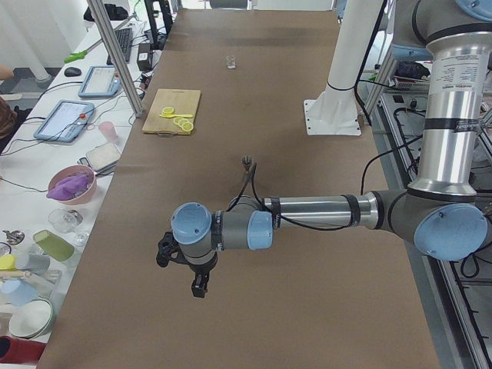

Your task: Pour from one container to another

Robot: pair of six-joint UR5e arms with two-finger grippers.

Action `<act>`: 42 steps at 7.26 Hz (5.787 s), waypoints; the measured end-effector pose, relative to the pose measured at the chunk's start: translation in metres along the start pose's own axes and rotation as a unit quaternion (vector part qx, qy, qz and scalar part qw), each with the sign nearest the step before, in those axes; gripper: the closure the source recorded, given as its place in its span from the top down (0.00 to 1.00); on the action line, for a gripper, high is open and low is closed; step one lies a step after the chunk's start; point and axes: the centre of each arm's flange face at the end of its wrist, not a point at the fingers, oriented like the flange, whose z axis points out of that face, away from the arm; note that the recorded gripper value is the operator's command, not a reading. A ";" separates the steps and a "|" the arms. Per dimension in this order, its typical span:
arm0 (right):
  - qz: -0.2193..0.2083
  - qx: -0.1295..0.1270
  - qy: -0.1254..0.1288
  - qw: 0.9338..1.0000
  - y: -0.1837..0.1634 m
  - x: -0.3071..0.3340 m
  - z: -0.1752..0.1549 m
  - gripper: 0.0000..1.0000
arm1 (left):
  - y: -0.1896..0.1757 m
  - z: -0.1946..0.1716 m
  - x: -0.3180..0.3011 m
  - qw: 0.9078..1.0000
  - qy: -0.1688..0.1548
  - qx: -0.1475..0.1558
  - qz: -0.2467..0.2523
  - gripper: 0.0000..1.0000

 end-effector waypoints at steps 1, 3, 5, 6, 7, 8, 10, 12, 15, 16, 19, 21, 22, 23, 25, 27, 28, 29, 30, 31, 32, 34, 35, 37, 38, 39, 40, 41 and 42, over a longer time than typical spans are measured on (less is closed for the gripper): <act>0.002 0.000 0.000 1.000 0.000 0.000 0.000 1.00 | 0.000 0.000 0.000 1.000 0.000 0.000 0.000 0.99; 0.000 -0.001 -0.003 1.000 0.003 0.001 0.000 1.00 | 0.000 0.000 0.000 1.000 0.000 0.000 0.000 0.99; 0.002 -0.004 -0.004 1.000 0.008 0.004 0.003 1.00 | 0.000 0.000 0.000 1.000 0.000 0.000 0.000 0.99; 0.004 -0.005 -0.005 1.000 0.009 0.004 0.003 1.00 | 0.000 0.000 0.000 1.000 0.000 0.000 0.000 0.99; 0.004 -0.004 -0.005 1.000 0.009 0.004 0.002 1.00 | 0.000 0.000 0.000 1.000 0.000 0.000 0.000 0.99; 0.003 -0.002 -0.006 1.000 0.009 0.002 0.001 1.00 | 0.000 0.000 0.000 1.000 0.000 0.000 0.000 0.99; -0.010 -0.002 -0.008 1.000 0.010 0.000 0.000 1.00 | 0.000 0.000 0.000 1.000 0.000 0.000 0.000 0.99; -0.038 0.002 -0.008 0.999 0.010 -0.002 -0.002 1.00 | 0.000 0.000 0.000 1.000 0.000 0.000 0.000 0.99; -0.098 -0.001 -0.027 0.995 0.013 0.000 0.003 1.00 | -0.001 -0.001 0.001 1.000 0.000 0.001 0.001 0.99; -0.120 -0.002 -0.034 0.992 0.013 0.000 0.004 1.00 | -0.001 -0.003 0.003 1.000 -0.001 0.003 0.002 0.99; -0.173 -0.003 -0.058 0.983 -0.008 0.003 0.013 1.00 | -0.006 -0.041 0.041 1.000 -0.002 0.007 0.005 0.99; -0.185 0.006 -0.074 0.980 -0.021 0.005 0.017 1.00 | 0.000 -0.083 0.086 1.000 -0.001 0.000 -0.016 0.99; -0.183 0.010 -0.093 0.979 -0.023 0.005 0.018 1.00 | 0.005 -0.103 0.110 0.999 -0.001 0.002 -0.042 0.99; -0.177 0.014 -0.116 0.977 -0.024 0.004 0.015 1.00 | 0.009 -0.116 0.141 0.998 0.000 0.000 -0.063 0.99; -0.169 0.028 -0.152 0.973 -0.022 0.005 0.005 1.00 | 0.010 -0.110 0.227 0.996 0.003 -0.020 -0.091 0.99; -0.185 0.044 -0.155 0.969 -0.019 0.005 0.002 1.00 | 0.015 -0.102 0.290 0.991 0.009 -0.033 -0.126 0.99; -0.191 0.049 -0.142 0.970 -0.019 0.005 0.000 1.00 | 0.017 -0.097 0.316 0.986 0.012 -0.041 -0.159 0.99; -0.193 0.053 -0.123 0.972 -0.021 0.004 -0.003 0.99 | 0.020 -0.091 0.353 0.982 0.015 -0.050 -0.180 0.99; -0.191 0.056 -0.109 0.974 -0.021 0.002 -0.007 0.99 | 0.026 -0.089 0.392 0.981 0.020 -0.056 -0.183 0.99; -0.190 0.059 -0.099 0.975 -0.019 0.000 -0.012 0.99 | 0.036 -0.093 0.419 0.981 0.027 -0.058 -0.182 0.99; -0.186 0.062 -0.095 0.976 -0.014 -0.004 -0.016 0.95 | 0.045 -0.095 0.440 0.979 0.031 -0.057 -0.192 0.99; -0.163 0.061 -0.093 0.980 -0.006 -0.014 -0.020 0.95 | 0.055 -0.081 0.476 0.972 0.028 -0.036 -0.232 0.99; -0.145 0.056 -0.091 0.984 0.009 -0.016 -0.017 0.97 | 0.062 -0.067 0.494 0.968 0.020 -0.024 -0.249 0.99; -0.116 0.042 -0.082 0.989 0.069 -0.011 -0.015 0.98 | 0.083 -0.045 0.511 0.968 0.014 -0.002 -0.251 0.99; -0.107 0.038 -0.080 0.990 0.101 -0.010 -0.018 0.98 | 0.102 -0.035 0.503 0.969 0.018 0.010 -0.248 0.99; -0.104 0.038 -0.079 0.991 0.122 -0.012 -0.022 0.99 | 0.122 -0.026 0.482 0.968 0.030 0.022 -0.248 0.99; -0.107 0.045 -0.078 0.990 0.132 -0.011 -0.022 0.98 | 0.142 -0.021 0.457 0.966 0.047 0.031 -0.253 0.99; -0.113 0.057 -0.079 0.989 0.133 -0.005 -0.016 0.98 | 0.154 -0.019 0.441 0.963 0.058 0.038 -0.261 0.99; -0.124 0.072 -0.081 0.986 0.132 0.005 -0.005 0.98 | 0.160 -0.017 0.438 0.961 0.061 0.045 -0.267 0.99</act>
